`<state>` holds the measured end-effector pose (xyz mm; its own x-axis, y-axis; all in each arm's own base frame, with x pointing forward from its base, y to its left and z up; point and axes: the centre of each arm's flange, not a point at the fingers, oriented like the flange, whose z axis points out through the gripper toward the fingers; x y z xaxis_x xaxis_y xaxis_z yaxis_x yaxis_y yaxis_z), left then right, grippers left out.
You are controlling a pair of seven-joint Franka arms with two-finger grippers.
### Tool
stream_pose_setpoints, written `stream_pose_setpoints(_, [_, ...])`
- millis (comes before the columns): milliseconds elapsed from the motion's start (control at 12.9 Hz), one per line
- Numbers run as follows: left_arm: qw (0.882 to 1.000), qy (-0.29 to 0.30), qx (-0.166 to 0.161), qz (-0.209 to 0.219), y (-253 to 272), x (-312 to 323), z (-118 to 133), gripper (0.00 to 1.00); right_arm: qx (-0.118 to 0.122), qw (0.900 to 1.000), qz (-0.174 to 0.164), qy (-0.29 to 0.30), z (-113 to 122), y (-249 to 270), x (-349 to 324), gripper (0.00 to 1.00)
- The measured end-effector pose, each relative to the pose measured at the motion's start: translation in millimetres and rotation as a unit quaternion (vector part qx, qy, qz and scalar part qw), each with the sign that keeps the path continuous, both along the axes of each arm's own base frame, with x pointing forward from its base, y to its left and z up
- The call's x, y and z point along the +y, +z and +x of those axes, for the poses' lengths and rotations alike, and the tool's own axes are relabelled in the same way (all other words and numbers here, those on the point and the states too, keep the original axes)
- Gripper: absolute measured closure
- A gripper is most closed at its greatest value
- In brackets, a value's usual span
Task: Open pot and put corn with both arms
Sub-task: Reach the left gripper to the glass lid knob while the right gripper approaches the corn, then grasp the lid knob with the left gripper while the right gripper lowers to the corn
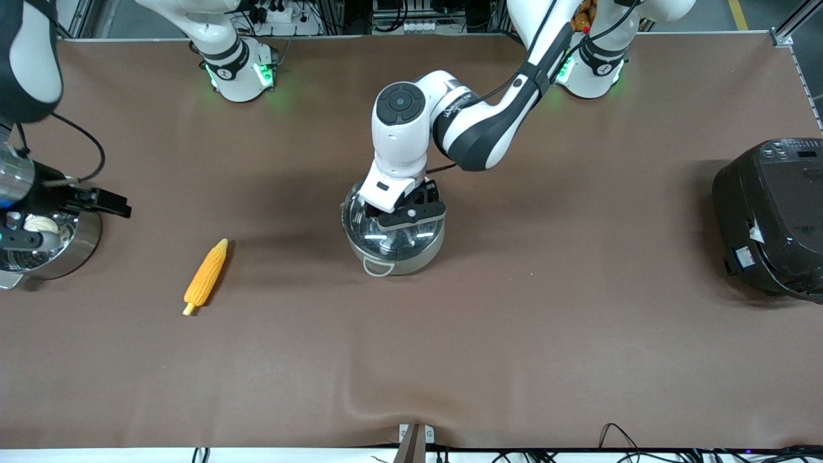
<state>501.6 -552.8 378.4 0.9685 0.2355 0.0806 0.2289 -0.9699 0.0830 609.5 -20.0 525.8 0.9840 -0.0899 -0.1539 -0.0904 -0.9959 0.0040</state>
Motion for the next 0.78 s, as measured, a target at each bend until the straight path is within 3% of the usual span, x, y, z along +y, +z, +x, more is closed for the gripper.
stream_pose_setpoints(155, [1.0,-0.007,0.0,0.0,0,-7,-7,0.02,0.014,1.0,0.0,-0.009,9,-25,-4,0.0])
stream_pose_setpoints(465, [1.0,-0.014,0.002,0.002,-6,-15,-15,0.11,0.022,1.0,-0.014,-0.013,31,-77,-18,0.0])
stream_pose_setpoints(620, [1.0,-0.015,0.003,0.003,-9,-15,-16,0.13,0.014,0.999,-0.01,-0.03,45,-115,-42,0.0])
stream_pose_setpoints(775, [1.0,-0.015,0.005,0.006,-14,-16,-16,0.15,0.021,0.999,-0.007,-0.043,50,-146,-50,0.0])
